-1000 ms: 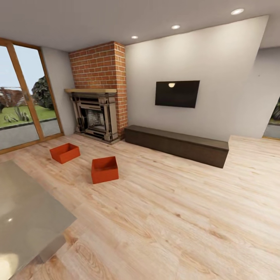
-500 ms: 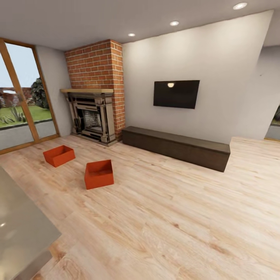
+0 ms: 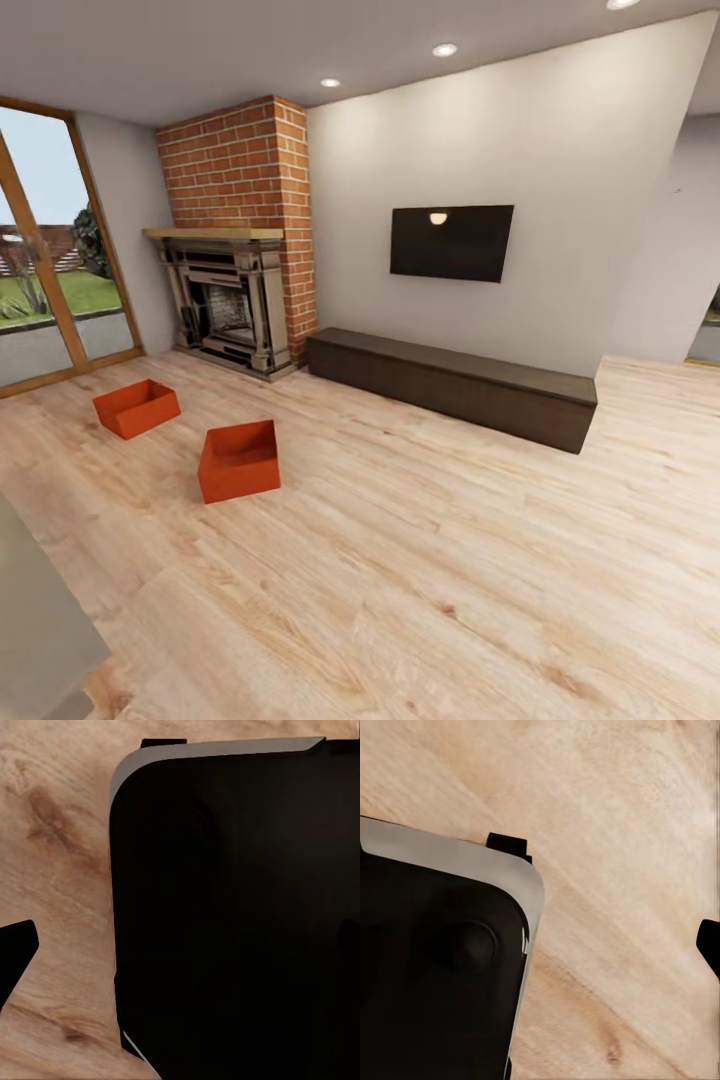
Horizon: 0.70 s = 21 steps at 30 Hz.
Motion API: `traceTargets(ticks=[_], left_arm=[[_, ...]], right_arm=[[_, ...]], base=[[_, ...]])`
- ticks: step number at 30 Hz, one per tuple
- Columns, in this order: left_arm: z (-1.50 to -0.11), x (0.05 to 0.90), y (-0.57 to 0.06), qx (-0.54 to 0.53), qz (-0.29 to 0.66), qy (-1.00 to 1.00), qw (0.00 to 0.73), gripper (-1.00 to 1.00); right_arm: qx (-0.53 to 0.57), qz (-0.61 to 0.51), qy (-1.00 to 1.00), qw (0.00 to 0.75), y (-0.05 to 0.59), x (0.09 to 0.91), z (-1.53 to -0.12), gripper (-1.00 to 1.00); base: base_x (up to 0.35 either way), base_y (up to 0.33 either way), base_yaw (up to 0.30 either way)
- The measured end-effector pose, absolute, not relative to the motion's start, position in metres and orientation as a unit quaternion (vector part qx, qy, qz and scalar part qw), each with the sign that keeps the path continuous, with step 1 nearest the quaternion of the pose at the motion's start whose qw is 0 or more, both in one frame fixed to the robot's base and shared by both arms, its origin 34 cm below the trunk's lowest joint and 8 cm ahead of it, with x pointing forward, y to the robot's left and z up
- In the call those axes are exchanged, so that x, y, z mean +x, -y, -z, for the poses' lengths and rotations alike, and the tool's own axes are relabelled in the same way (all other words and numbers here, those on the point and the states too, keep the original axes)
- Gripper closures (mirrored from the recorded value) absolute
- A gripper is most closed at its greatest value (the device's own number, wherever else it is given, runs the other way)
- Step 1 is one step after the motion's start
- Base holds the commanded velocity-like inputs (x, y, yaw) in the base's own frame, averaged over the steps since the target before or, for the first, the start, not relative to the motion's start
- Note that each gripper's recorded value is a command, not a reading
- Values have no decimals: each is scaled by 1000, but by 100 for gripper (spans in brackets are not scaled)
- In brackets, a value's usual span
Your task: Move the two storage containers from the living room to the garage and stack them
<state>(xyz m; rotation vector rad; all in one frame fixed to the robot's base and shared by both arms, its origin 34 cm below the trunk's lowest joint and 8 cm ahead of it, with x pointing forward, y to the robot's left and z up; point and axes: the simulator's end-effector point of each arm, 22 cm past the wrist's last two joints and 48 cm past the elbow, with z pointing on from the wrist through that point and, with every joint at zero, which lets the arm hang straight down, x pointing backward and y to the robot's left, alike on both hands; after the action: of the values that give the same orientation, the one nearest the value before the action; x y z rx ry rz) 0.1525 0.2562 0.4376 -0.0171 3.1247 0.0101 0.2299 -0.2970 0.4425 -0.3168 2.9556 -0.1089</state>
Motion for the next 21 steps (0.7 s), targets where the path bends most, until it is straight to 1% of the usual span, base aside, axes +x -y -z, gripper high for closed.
traceTargets(ticks=[21], left_arm=[[-438, 152, -257, -5, -4, -1000, 8, -100]], right_arm=[[-106, 35, -990, 83, 295, 230, -442, -100]], base=[[316, -80, 0]])
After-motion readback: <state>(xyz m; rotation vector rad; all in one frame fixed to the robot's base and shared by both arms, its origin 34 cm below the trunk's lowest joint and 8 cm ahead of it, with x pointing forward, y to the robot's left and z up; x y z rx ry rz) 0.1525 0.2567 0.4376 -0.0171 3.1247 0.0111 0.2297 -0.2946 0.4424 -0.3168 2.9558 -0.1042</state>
